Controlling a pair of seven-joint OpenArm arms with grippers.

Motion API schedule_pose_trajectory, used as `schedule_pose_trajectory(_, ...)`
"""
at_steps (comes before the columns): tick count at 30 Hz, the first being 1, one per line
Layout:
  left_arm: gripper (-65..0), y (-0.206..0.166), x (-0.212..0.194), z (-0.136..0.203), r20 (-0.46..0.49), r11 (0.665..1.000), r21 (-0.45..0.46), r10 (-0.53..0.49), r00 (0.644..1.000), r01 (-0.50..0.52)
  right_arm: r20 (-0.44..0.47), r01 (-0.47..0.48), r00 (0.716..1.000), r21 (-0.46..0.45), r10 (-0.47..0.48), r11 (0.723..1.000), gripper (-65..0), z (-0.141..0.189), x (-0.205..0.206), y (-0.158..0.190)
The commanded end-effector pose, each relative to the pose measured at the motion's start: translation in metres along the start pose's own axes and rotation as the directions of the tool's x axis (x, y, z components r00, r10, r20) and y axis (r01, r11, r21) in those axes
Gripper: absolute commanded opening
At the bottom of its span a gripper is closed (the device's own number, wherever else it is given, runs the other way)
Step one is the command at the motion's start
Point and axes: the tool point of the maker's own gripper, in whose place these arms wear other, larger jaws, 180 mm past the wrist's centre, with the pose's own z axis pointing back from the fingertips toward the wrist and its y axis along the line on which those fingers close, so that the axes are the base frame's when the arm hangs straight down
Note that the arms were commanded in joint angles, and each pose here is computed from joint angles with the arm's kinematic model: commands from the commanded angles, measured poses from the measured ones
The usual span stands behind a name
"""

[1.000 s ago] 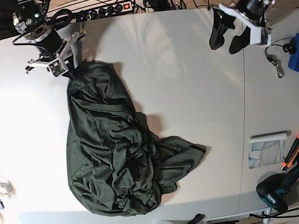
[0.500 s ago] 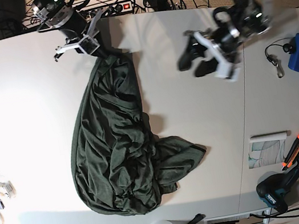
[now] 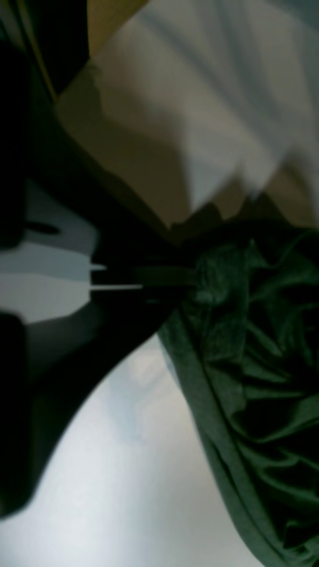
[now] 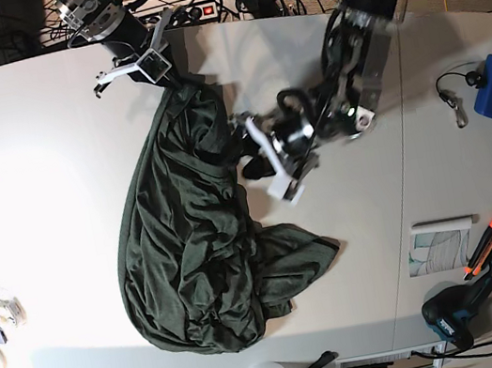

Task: Layout the t-shirt on the table in an organized manner, then fold the t-shirt properly
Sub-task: 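Grasp the shirt with the left gripper and lift it off the table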

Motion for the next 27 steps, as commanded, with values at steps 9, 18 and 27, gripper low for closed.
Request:
schedule_pose_trajectory(9,-34.2,-0.004,0.043,-0.037,0.027,0.998,-0.054,0.013,1.0,-0.011,-0.084,-0.016,0.996,0.03,0.019,0.999,-65.0,0.005,-0.019,0.008)
schedule_pose_trajectory(18,-65.0,-0.02,0.053,-0.054,0.063,0.995,-0.092,0.052,0.997,-0.046,-0.076,-0.017,0.997,0.029,0.019,0.999,-65.0,0.005,-0.017,0.008)
schedule_pose_trajectory(27,-65.0,-0.027,0.12,-0.027,0.172,0.977,-0.214,0.031,0.985,0.007,0.085,-0.057,0.995,-0.024,0.059,0.998,-65.0,0.003,0.035,-0.011)
